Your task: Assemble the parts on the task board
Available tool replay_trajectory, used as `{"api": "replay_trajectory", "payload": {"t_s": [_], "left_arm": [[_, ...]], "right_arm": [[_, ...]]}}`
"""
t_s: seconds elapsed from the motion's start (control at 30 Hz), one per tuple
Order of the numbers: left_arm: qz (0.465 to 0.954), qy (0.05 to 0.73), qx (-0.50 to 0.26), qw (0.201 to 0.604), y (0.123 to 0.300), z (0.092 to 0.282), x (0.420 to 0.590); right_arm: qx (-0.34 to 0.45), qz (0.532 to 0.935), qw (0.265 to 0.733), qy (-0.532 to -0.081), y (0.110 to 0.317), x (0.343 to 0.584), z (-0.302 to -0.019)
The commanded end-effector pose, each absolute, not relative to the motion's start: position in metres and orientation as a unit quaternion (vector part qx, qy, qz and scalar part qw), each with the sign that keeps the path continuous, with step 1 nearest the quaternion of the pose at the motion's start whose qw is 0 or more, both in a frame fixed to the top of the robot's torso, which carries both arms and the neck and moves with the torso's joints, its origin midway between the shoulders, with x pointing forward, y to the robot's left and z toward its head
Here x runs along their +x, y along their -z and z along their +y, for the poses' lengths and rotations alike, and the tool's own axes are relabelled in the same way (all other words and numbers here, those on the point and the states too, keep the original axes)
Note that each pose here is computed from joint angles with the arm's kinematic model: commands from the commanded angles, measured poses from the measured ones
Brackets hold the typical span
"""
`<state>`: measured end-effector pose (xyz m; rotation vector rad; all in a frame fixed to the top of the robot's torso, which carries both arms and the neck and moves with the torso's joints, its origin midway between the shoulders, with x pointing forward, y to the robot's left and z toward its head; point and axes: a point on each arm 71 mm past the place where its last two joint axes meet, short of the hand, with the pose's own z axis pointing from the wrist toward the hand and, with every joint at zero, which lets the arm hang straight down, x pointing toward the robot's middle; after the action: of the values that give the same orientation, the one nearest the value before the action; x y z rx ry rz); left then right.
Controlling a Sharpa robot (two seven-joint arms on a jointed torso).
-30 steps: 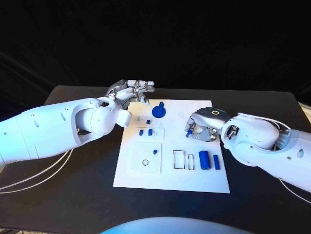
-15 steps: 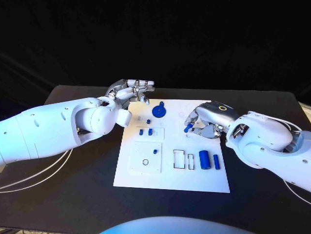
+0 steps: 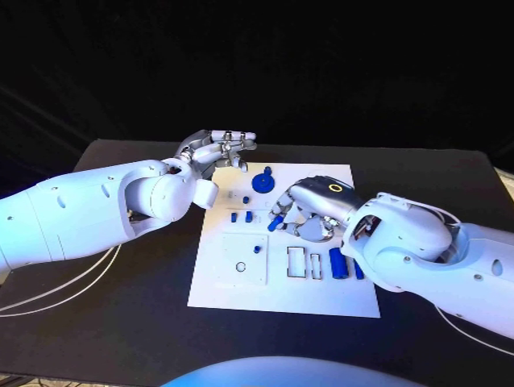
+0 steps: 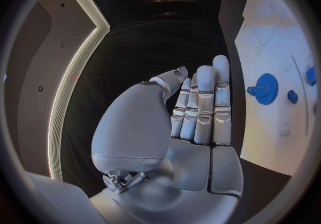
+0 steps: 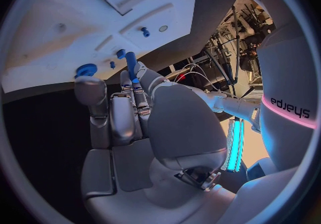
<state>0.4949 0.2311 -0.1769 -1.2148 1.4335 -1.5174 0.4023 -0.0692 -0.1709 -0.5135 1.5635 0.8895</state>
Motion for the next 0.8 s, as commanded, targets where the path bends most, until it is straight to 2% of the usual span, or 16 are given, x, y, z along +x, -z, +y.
{"api": "replay_trajectory", "payload": {"t_s": [0.03,0.4,0.8], "left_arm": [[0.556,0.597,-0.46,0.349,0.176,0.227,0.494],[0.557,0.599,-0.459,0.347,0.176,0.224,0.495],[0.558,0.6,-0.458,0.345,0.176,0.222,0.495]], "right_arm": [[-0.234,0.675,0.575,-0.398,0.178,0.396,-0.057],[-0.248,0.686,0.539,-0.422,0.205,0.385,-0.027],[-0.269,0.698,0.525,-0.406,0.217,0.383,-0.019]]}}
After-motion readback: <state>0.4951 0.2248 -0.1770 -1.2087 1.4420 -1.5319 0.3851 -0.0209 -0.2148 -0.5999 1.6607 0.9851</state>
